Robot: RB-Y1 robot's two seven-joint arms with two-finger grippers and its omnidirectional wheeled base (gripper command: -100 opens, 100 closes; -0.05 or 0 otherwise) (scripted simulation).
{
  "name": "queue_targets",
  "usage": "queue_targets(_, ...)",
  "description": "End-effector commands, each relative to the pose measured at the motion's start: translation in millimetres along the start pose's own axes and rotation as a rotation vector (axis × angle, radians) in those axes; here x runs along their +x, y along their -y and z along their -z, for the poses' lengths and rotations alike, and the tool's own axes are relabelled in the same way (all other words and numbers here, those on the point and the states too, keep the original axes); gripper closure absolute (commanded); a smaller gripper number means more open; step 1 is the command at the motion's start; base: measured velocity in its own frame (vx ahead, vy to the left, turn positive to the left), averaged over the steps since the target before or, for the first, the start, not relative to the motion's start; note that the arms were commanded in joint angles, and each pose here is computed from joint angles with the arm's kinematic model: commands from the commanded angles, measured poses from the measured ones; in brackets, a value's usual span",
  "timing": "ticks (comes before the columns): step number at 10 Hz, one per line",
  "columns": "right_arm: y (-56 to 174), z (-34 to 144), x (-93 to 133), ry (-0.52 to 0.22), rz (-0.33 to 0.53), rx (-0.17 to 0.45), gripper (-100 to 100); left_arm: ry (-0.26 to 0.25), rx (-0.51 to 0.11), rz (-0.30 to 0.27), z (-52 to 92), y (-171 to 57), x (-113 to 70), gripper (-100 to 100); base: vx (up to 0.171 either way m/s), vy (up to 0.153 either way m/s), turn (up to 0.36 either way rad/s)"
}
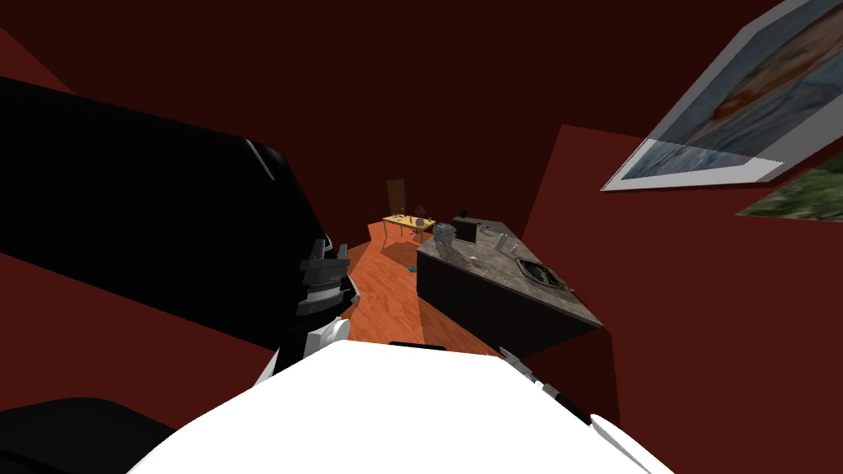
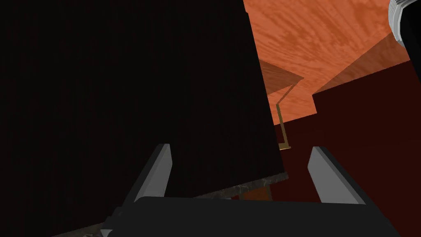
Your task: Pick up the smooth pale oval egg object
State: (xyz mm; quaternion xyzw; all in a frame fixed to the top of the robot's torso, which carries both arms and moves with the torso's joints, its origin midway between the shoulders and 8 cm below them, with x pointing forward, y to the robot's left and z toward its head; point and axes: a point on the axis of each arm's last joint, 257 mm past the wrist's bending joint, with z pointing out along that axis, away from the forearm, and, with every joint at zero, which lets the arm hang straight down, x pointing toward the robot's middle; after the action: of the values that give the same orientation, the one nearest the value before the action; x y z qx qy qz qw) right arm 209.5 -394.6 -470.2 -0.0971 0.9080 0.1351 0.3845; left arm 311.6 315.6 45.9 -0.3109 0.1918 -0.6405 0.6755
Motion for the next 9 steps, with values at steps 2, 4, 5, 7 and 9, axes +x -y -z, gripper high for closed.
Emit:
queue_targets(2,48,31.7,32,-0.127,0.119,0.073,-100,0.000,0.000,0.000,0.0,0,0.0,0,0.039,0.107,0.065)
queue_targets(4,52,34.0,31,-0.132,0.127,0.075,-100,0.000,0.000,0.000,0.0,0,0.0,0,0.021,0.073,0.002)
queue_targets(5,79,52.7,39,-0.193,0.207,0.106,-100,0.000,0.000,0.000,0.0,0,0.0,0,0.043,0.064,0.102)
queue_targets(7,82,55.0,43,-0.201,0.205,0.113,-100,0.000,0.000,0.000,0.0,0,0.0,0,0.038,0.070,0.012)
queue_targets(9,111,76.8,50,-0.265,0.280,0.148,-100,0.000,0.000,0.000,0.0,0,0.0,0,0.027,0.045,0.038)
